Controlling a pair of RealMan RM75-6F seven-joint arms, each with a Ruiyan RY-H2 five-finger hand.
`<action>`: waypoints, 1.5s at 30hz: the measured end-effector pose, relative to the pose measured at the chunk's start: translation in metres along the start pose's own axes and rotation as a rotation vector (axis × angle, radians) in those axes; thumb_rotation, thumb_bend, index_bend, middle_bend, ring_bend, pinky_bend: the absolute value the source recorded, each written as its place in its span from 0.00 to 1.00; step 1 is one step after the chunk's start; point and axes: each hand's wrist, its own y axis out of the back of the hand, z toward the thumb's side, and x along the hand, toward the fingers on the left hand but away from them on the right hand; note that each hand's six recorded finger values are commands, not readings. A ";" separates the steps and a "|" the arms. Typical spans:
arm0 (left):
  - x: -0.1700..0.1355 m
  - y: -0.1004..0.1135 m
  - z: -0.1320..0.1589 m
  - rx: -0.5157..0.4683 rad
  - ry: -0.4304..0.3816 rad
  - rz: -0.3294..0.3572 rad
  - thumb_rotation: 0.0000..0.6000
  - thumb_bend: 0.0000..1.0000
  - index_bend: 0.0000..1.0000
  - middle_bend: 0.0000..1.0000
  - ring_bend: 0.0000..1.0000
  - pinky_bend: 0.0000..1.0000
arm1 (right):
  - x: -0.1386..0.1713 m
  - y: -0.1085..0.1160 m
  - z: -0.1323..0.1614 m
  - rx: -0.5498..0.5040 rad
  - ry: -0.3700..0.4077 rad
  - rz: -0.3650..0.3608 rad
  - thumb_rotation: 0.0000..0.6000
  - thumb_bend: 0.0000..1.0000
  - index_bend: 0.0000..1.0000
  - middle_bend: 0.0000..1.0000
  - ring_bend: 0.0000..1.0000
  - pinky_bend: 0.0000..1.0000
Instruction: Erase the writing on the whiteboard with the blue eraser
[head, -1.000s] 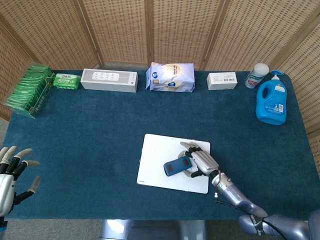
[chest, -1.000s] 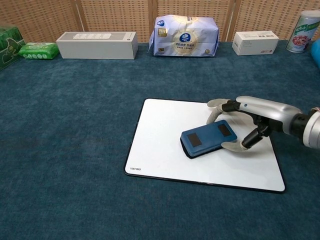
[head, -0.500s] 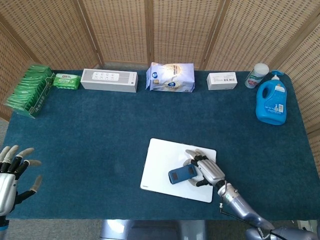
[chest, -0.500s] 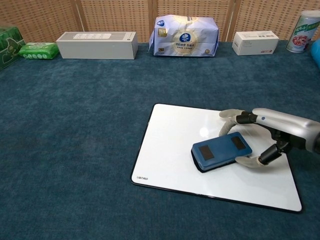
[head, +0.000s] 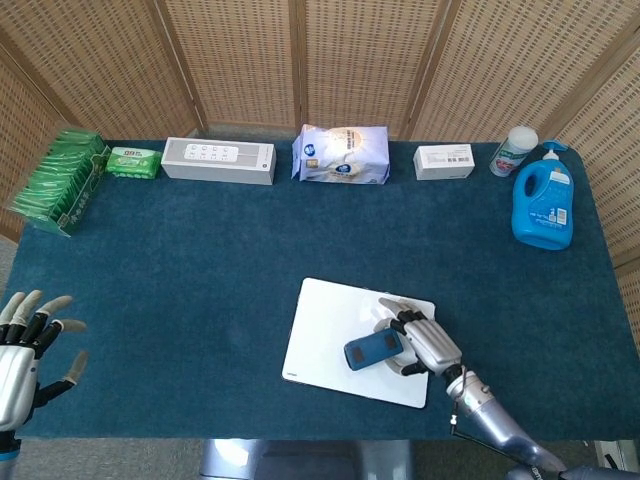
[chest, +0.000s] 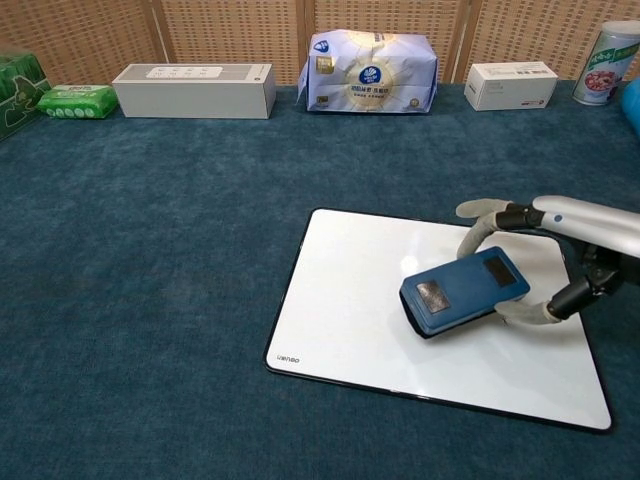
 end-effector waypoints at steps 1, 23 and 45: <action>0.000 0.000 0.000 0.000 0.000 -0.001 1.00 0.42 0.40 0.23 0.09 0.00 | 0.000 0.004 0.001 0.005 0.002 -0.006 1.00 0.32 0.61 0.07 0.00 0.00; 0.003 -0.005 0.005 0.002 -0.009 -0.009 1.00 0.42 0.40 0.23 0.09 0.00 | 0.006 0.026 -0.017 0.038 -0.054 -0.013 1.00 0.32 0.61 0.07 0.00 0.00; 0.000 0.001 0.005 0.009 -0.007 0.005 1.00 0.42 0.40 0.23 0.09 0.00 | 0.005 0.000 -0.035 0.001 -0.087 0.032 1.00 0.32 0.61 0.07 0.00 0.00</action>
